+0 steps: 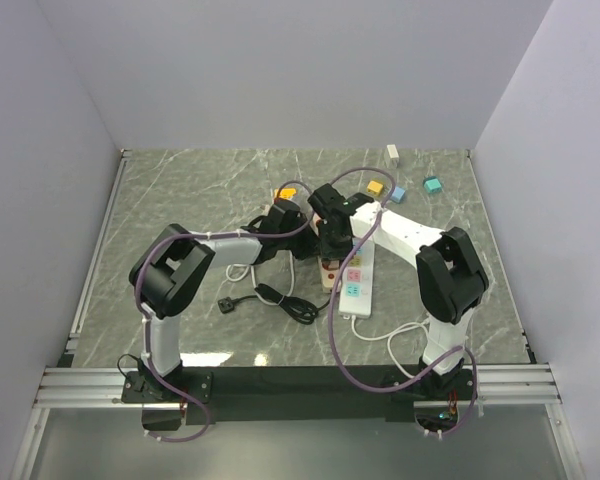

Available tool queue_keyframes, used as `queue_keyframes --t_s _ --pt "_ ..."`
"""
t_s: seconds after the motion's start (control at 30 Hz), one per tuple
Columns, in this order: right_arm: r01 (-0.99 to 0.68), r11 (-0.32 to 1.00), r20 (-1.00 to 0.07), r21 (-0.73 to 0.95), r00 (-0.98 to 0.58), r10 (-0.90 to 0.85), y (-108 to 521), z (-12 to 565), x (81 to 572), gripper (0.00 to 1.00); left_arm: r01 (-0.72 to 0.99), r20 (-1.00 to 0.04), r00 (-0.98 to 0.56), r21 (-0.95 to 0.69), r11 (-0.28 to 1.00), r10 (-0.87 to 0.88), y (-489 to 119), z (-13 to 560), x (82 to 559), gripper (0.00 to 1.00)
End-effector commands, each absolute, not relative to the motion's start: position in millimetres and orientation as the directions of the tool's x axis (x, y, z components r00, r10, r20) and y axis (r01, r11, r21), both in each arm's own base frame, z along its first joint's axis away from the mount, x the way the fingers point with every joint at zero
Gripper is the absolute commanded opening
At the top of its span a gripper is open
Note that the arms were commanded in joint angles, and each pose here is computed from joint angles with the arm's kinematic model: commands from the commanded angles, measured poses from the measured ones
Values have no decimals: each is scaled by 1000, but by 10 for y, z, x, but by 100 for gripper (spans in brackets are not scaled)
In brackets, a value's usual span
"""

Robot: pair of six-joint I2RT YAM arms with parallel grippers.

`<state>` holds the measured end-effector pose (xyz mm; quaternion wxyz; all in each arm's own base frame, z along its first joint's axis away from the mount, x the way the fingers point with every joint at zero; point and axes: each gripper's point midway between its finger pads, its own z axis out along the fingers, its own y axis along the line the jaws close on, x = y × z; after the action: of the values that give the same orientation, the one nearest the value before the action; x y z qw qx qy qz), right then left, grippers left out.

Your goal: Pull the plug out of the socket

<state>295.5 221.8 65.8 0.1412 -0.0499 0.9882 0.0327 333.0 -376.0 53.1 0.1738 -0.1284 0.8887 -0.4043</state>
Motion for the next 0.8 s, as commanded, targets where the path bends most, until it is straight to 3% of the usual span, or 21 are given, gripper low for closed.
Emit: queue_keyframes --t_s 0.0,0.27,0.5,0.77 --pt "-98 964 -454 248 -890 26 2541 1464 3274 0 -250 -67 -954 -351 902 -291 -2912 -835 2550 0" --pt "-63 947 -518 315 -847 116 2473 1437 3370 0 -235 -51 -962 -337 912 -267 -2917 -930 2497 0" --pt "-43 970 -430 237 -900 65 2410 1050 3341 0 -223 -31 -969 -320 921 -245 -2947 -1001 2458 0" --pt "-26 946 -607 325 -772 187 2241 1849 3469 0 -227 -17 -970 -307 924 -244 -2902 -1082 2380 0"
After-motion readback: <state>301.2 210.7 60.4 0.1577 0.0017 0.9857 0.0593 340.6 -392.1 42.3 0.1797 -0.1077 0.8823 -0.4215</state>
